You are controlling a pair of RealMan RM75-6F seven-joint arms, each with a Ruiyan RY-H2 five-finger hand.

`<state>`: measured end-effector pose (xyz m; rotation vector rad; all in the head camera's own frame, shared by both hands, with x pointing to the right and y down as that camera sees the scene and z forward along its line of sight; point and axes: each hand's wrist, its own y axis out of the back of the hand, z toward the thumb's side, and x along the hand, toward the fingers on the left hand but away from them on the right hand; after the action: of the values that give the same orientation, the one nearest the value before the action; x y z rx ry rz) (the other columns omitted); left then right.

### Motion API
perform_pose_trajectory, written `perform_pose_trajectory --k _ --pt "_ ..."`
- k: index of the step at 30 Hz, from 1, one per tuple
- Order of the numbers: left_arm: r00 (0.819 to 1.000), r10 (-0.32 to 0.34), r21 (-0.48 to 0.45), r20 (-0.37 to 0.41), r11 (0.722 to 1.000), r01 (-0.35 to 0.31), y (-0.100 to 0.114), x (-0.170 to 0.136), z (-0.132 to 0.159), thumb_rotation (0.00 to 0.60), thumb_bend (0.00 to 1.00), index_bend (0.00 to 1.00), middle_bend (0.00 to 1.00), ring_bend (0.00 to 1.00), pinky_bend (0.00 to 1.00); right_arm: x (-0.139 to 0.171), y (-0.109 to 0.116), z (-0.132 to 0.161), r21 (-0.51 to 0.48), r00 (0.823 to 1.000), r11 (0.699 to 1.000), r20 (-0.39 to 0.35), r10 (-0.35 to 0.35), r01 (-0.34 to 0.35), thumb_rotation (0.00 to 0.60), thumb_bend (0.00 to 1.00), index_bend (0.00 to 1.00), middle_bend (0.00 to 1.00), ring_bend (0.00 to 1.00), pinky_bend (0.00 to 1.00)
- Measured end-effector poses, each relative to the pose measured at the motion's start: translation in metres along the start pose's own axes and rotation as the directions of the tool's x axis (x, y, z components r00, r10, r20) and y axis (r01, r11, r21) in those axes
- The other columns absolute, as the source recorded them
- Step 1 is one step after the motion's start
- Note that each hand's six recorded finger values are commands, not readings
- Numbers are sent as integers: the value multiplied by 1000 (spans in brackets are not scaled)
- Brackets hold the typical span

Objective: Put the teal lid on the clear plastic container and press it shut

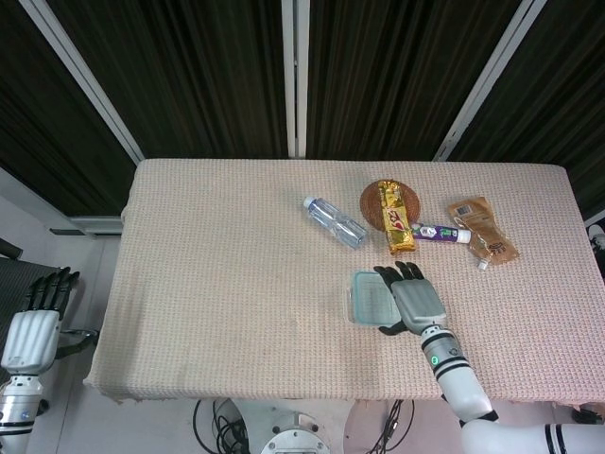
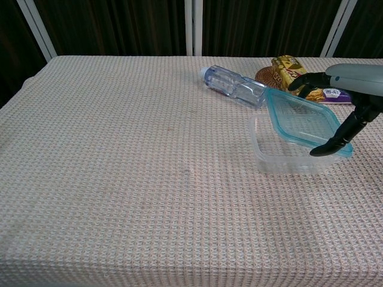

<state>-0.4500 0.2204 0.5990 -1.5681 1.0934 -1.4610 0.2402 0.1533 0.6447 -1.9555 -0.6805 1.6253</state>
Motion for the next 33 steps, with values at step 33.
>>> perform_pose_trajectory --k 33 --pt "1000 -4 -6 -17 1000 4 -3 -3 -2 600 0 35 0 0 66 -18 -17 1 52 999 998 6 46 -46 600 71 80 325 0 0"
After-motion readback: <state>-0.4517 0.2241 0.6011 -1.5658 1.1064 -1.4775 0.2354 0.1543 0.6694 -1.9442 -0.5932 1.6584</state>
